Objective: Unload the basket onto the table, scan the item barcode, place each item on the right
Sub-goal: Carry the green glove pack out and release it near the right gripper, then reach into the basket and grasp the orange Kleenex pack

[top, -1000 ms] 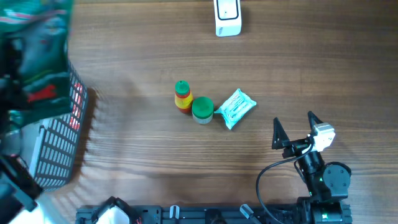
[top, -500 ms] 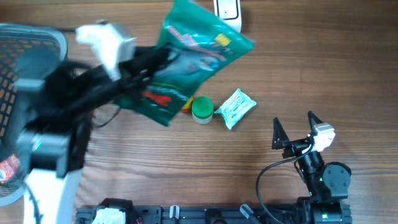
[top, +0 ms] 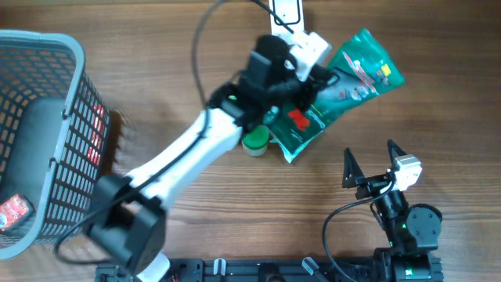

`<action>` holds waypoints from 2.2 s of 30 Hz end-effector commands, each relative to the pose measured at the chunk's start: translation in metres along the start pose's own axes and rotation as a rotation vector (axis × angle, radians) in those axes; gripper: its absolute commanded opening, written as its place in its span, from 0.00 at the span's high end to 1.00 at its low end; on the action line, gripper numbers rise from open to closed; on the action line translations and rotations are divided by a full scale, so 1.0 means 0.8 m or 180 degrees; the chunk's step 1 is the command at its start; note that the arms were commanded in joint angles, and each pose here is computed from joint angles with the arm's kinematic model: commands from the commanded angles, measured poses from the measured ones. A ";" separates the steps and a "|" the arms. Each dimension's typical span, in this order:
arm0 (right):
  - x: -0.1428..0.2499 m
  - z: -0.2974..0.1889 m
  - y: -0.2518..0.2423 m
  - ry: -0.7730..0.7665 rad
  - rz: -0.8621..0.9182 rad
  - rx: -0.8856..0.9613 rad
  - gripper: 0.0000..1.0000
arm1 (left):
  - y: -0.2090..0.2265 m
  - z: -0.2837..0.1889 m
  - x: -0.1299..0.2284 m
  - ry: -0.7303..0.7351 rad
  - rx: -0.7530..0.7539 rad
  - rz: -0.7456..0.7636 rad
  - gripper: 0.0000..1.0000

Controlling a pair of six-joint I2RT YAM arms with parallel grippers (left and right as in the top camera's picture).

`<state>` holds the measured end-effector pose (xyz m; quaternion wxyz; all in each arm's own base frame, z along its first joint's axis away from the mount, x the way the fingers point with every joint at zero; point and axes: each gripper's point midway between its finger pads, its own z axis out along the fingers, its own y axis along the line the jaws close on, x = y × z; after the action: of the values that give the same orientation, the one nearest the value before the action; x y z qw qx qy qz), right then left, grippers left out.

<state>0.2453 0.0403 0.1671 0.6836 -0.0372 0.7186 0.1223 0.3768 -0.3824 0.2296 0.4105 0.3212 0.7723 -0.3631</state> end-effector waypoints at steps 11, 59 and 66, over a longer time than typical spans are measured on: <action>-0.001 0.000 0.000 -0.0019 -0.0045 0.0002 0.00 | -0.018 0.114 0.106 0.0277 -0.0453 -0.0725 0.96; -0.001 0.000 0.000 -0.0019 -0.0043 0.0002 0.00 | 0.246 -0.752 0.187 -0.1071 -0.6163 -0.3841 0.00; -0.001 0.000 0.000 -0.0019 -0.0046 0.0002 0.00 | 0.251 -0.788 0.316 0.0340 -0.6822 -0.4661 0.08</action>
<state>0.2453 0.0403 0.1671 0.6836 -0.0372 0.7186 0.1223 0.1986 0.2751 0.2247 0.2183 -0.6319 0.7045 0.2380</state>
